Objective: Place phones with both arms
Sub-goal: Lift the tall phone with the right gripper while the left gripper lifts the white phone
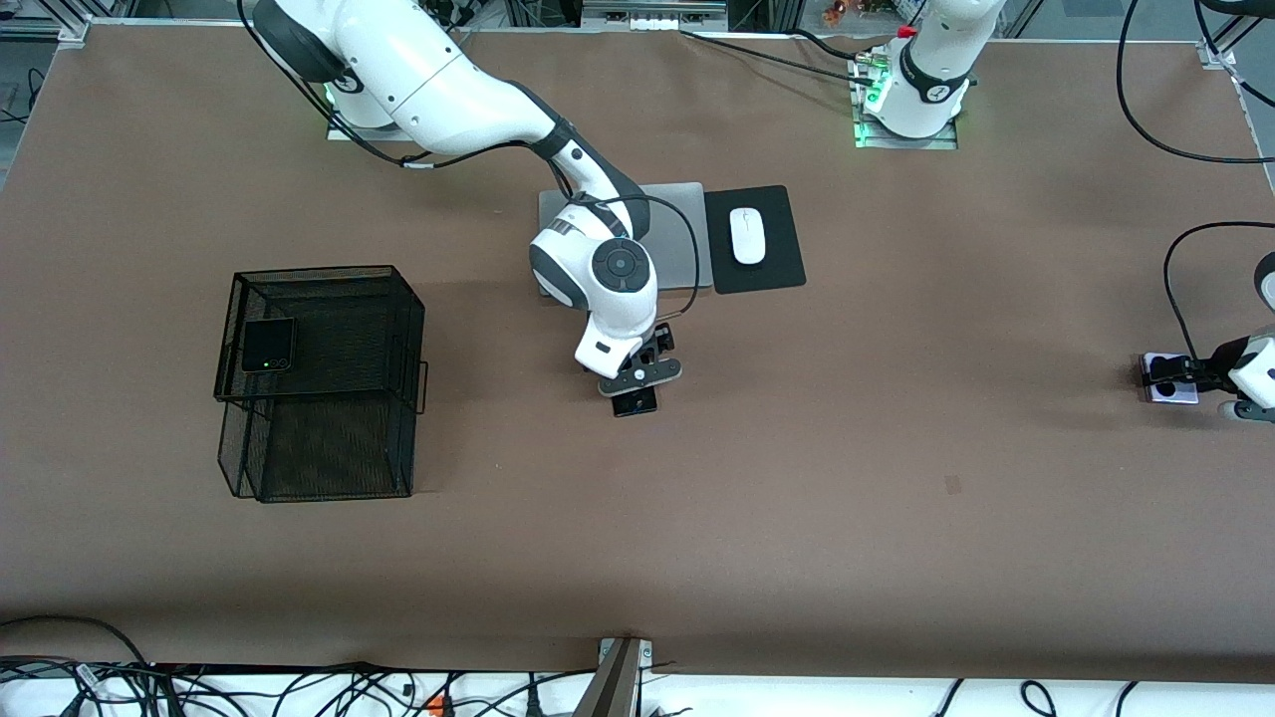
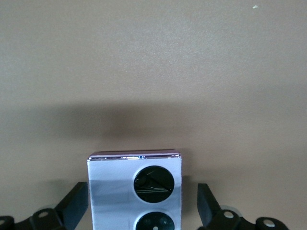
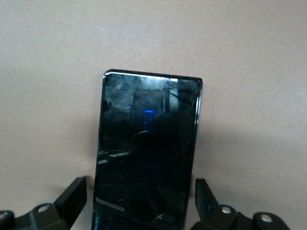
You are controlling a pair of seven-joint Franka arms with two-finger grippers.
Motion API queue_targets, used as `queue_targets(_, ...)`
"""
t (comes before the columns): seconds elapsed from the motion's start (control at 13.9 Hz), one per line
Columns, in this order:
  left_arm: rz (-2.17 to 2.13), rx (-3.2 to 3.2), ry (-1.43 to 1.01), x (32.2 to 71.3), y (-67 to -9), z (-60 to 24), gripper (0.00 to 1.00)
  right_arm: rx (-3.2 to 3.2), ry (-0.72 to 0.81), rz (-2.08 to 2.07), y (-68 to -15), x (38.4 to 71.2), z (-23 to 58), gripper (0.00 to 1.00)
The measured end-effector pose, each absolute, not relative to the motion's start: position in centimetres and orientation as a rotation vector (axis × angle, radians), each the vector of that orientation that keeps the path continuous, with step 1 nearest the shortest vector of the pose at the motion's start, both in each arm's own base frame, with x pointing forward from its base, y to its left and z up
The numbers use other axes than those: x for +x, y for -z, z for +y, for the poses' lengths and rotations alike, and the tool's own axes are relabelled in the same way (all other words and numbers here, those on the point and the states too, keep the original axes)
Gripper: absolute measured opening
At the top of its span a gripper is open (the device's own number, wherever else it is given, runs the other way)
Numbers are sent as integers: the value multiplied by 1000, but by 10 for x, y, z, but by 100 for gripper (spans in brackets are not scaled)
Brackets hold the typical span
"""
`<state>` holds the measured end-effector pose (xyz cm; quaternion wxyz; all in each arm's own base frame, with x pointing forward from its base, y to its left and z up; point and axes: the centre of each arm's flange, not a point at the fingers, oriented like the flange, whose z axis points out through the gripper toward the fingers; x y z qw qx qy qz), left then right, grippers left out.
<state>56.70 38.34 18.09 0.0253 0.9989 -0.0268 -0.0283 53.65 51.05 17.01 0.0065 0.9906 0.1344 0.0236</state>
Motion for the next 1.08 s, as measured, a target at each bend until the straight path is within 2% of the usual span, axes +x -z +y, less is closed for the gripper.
queue_targets(0.14, -81, 3088, 88, 567, -180, 384, 100, 3104, -75, 391, -170, 537, 510, 100)
queue_targets(0.22, -81, 3087, 88, 566, -180, 384, 100, 3106, -75, 380, -170, 537, 510, 93)
queue_targets(0.29, -80, 3087, 85, 566, -178, 384, 100, 3109, -77, 370, -171, 538, 509, 80)
queue_targets(0.36, -78, 3087, 78, 566, -176, 385, 100, 3110, -78, 364, -171, 539, 509, 78)
queue_targets(0.87, -63, 3084, 55, 564, -163, 388, 100, 3114, -81, 343, -172, 540, 508, 78)
queue_targets(1.01, -60, 3090, 44, 564, -167, 391, 84, 3111, -77, 329, -174, 545, 504, 78)
queue_targets(1.08, -61, 3090, 44, 565, -168, 390, 84, 3103, -66, 320, -179, 547, 502, 78)
